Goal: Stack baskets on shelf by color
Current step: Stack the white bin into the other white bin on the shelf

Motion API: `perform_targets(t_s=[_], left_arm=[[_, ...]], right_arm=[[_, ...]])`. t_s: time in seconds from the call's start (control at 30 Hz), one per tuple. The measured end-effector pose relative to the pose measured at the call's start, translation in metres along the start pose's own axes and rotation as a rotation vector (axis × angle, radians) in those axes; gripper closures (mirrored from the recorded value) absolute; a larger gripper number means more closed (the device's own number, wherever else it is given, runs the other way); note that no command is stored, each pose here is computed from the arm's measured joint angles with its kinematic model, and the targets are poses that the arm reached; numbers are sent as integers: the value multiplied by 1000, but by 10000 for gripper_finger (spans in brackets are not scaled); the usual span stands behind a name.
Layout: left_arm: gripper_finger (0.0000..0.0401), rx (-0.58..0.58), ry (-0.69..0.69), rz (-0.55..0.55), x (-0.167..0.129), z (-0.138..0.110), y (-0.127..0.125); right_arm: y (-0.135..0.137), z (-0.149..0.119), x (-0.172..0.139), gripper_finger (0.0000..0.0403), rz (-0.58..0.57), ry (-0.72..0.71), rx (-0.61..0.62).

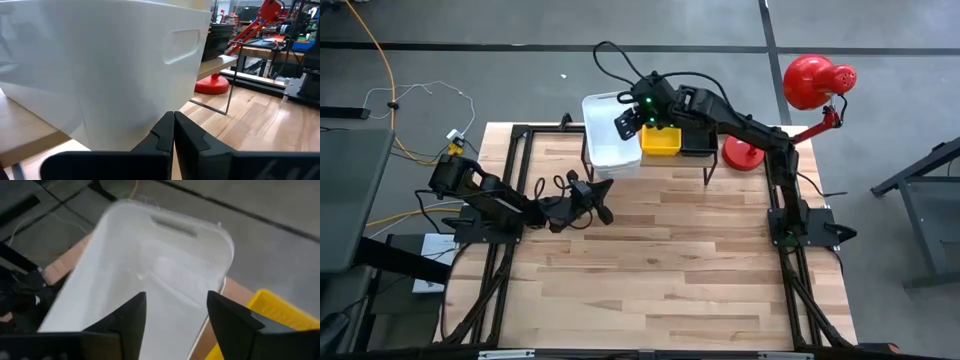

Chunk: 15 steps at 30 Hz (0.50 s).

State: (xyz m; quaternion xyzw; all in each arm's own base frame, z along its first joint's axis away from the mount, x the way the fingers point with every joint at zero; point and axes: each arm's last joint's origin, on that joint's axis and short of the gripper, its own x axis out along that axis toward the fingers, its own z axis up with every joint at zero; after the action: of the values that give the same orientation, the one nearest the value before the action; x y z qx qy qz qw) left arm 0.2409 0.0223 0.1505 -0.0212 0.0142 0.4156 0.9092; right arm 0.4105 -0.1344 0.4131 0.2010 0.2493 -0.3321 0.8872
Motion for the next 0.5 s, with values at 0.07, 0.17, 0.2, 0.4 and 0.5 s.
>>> perform_targets(t_s=[0.07, 0.17, 0.2, 0.4, 0.5], left_arm=[[401, 6, 0, -1, 0, 0, 0], [401, 31, 0, 0, 0, 0, 0], [401, 43, 0, -1, 0, 0, 0], [401, 83, 1, 3, 0, 0, 0], [401, 90, 1, 2, 0, 0, 0]], right_arm=[[0, 3, -4, 197, 2, -23, -16], [2, 3, -6, 195, 13, -35, -87], [4, 3, -7, 195, 21, -29, -123], [26, -11, -27, 195, 114, 19, -399], [43, -22, -43, 195, 226, 52, -511]])
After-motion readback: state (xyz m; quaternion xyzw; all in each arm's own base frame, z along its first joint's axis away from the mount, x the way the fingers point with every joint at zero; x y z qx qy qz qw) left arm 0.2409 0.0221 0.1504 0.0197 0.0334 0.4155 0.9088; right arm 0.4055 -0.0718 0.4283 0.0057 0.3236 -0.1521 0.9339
